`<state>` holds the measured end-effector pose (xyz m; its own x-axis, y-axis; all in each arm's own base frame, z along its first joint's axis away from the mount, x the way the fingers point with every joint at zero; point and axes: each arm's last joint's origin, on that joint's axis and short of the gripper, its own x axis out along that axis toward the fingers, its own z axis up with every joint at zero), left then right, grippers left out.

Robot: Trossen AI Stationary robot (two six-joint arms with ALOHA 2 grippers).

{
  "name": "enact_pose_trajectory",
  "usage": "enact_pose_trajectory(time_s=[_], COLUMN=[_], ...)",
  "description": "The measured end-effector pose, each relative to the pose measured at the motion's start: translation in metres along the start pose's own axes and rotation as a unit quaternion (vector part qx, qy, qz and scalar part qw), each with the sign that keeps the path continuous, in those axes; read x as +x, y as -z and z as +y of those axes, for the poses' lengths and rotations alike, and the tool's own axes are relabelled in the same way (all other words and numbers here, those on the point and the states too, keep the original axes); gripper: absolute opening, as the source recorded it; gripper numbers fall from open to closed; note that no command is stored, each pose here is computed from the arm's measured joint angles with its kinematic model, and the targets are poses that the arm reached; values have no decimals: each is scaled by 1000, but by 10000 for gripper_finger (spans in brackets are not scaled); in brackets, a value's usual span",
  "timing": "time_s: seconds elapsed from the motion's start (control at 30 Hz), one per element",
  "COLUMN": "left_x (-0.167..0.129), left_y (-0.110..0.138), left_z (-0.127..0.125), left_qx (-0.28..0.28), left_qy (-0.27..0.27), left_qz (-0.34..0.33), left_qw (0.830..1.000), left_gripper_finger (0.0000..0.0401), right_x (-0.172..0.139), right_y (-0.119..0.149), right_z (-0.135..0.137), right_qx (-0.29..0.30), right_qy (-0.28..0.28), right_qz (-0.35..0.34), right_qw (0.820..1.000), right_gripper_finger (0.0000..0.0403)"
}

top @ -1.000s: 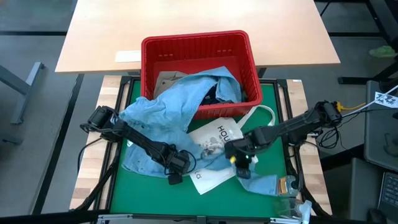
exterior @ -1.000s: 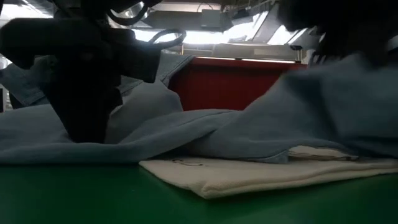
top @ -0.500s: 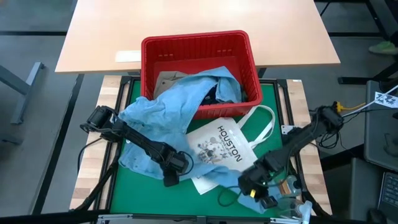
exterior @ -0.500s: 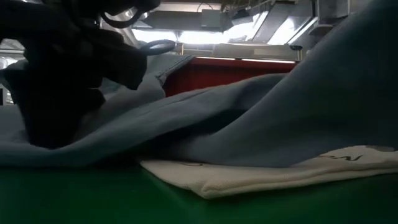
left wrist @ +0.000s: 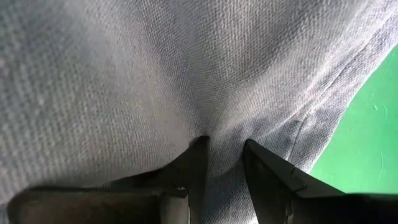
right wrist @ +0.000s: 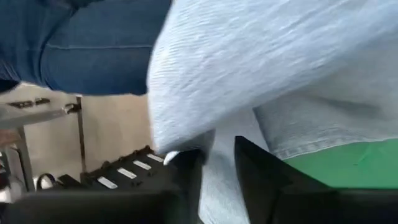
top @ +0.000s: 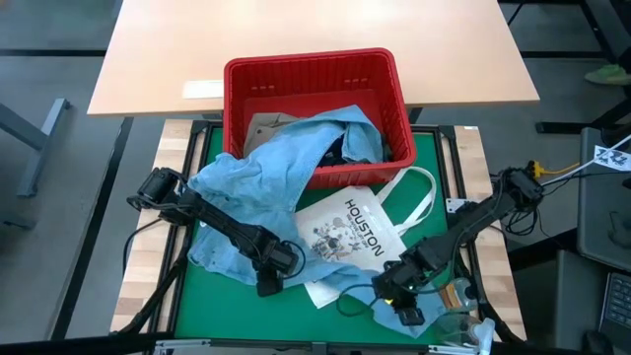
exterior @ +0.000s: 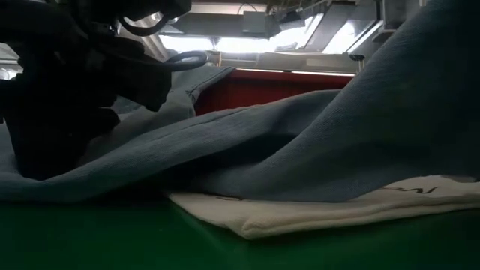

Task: Fold Laundry from Bin
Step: Fold the blue jeans

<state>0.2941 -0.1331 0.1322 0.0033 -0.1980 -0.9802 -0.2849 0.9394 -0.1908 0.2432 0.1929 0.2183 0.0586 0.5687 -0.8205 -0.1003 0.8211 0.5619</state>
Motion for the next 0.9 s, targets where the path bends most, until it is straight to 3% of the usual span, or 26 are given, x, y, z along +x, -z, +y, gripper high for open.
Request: enact_pose_trajectory(time_s=[0.17,0.3,0.4,0.57,0.9], left_x=[0,0,0,0,1], left_y=[0,0,0,-1,-1], left_z=[0,0,0,0,0], left_qx=[1,1,1,2,2], left_qy=[-3,-3,-3,-8,-8], left_qz=[-2,-4,-5,-11,-15], left_qw=[1000,1000,1000,1000,1000], left_gripper_finger=[103,103,103,103,103], right_x=[-5,-9,-10,-7,20], right_y=[-4,-6,0,6,25], right_z=[-5,-11,-17,-24,-48], right_qx=[15,61,78,53,65], right_qy=[-45,-86,-44,51,47], right_qz=[25,62,76,55,70], right_qw=[999,992,993,996,994], right_gripper_finger=[170,189,188,182,182])
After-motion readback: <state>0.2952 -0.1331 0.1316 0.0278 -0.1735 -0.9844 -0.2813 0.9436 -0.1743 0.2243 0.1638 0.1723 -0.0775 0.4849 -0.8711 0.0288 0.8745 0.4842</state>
